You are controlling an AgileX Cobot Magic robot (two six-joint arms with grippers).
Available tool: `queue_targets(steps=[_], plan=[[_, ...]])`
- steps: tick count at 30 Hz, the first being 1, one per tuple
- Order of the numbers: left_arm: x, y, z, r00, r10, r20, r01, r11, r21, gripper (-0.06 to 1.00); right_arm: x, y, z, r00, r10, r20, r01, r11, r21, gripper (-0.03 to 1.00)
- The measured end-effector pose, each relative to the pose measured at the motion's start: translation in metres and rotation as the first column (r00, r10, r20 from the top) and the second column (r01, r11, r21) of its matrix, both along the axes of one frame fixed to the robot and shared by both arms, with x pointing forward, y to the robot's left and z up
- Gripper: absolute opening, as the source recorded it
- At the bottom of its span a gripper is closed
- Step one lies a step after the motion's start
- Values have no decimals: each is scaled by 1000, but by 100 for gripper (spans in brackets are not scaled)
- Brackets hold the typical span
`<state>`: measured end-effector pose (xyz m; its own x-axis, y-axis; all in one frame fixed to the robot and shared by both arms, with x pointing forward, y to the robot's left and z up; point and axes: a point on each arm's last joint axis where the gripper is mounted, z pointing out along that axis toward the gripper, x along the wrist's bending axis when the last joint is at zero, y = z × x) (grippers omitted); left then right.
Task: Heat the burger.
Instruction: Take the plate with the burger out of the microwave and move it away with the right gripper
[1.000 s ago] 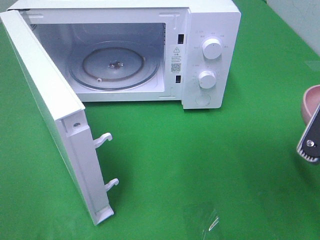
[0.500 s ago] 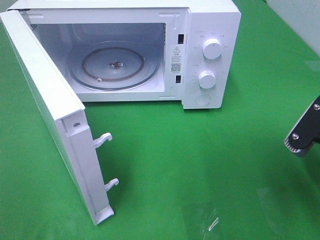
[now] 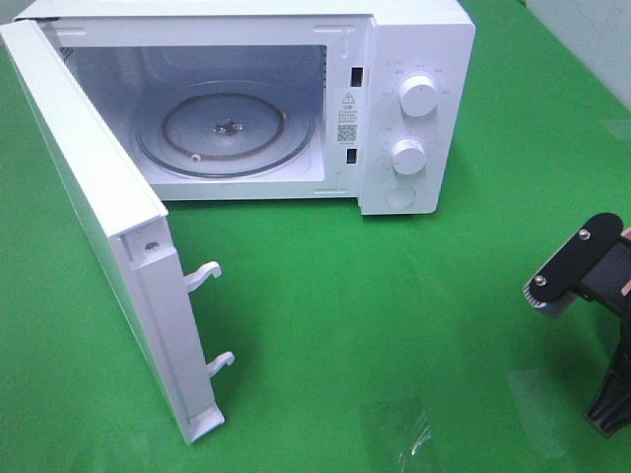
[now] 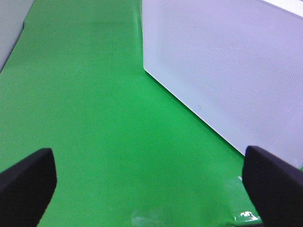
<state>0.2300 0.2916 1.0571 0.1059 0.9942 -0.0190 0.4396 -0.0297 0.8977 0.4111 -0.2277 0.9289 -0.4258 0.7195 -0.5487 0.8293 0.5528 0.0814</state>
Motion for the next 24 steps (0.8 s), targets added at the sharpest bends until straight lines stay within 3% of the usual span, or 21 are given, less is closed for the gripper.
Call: queue_targets(steps=[15, 17, 24], plan=[[0, 0, 0, 1000, 0, 0, 0, 1000, 0, 99, 30, 20, -31, 990, -139, -12, 140, 988, 59, 10], [0, 0, 0, 1000, 0, 0, 0, 1000, 0, 99, 47, 20, -37, 977, -213, -3, 213, 975, 67, 10], [0, 0, 0, 1000, 0, 0, 0, 1000, 0, 99, 58, 23, -41, 974, -228, 0, 227, 971, 71, 10]])
